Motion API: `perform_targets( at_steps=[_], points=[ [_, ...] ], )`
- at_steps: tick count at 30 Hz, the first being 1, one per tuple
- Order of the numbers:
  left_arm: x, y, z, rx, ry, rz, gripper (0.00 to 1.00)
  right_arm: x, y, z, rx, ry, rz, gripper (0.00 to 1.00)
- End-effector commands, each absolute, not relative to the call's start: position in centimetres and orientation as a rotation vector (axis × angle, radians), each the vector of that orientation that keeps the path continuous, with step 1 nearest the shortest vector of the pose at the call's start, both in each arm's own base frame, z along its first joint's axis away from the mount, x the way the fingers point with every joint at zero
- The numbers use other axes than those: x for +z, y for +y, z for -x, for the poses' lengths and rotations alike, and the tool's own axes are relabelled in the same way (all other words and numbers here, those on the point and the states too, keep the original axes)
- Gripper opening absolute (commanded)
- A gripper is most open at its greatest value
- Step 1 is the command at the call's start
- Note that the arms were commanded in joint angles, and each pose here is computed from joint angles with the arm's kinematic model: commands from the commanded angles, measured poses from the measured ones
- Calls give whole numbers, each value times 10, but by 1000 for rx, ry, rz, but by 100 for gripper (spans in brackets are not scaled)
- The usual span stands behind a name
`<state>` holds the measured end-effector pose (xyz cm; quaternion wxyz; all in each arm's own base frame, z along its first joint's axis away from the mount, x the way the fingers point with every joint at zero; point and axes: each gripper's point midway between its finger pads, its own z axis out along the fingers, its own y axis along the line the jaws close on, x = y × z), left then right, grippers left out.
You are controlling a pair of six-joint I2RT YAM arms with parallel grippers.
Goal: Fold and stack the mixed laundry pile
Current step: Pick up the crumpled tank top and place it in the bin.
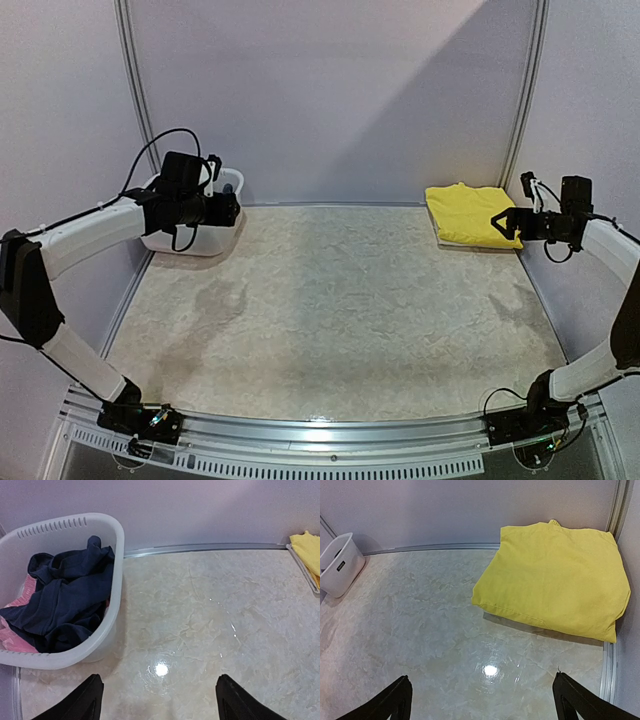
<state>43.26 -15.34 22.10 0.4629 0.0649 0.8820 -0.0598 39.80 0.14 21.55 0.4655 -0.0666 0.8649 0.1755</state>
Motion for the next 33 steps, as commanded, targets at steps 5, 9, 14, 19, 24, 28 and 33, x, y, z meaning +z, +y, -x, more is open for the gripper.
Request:
perform_targets(
  at_steps=[5,9,14,19,24,28,33],
  points=[
    [258,-112,-434,28,2093,-100,78,225,-19,-393,743,2061,-54,99],
    [274,-74,-444,73,2111,97,77,221,-12,-381,813,2067,50,99],
    [283,-53,-466,122,2153,183,73,242,-7,-372,624,2007,196,99],
    [289,-37,-506,292,2169,200,73,253,7,-360,684,1938,255,98],
    [252,-27,-549,296,2230,257,69,247,11,-363,747,1977,256,98],
    [215,-16,-577,294,2285,317,65,244,12,-362,755,1982,266,99],
    [177,-3,-599,295,2313,378,65,244,13,-360,764,1982,271,99]
  ],
)
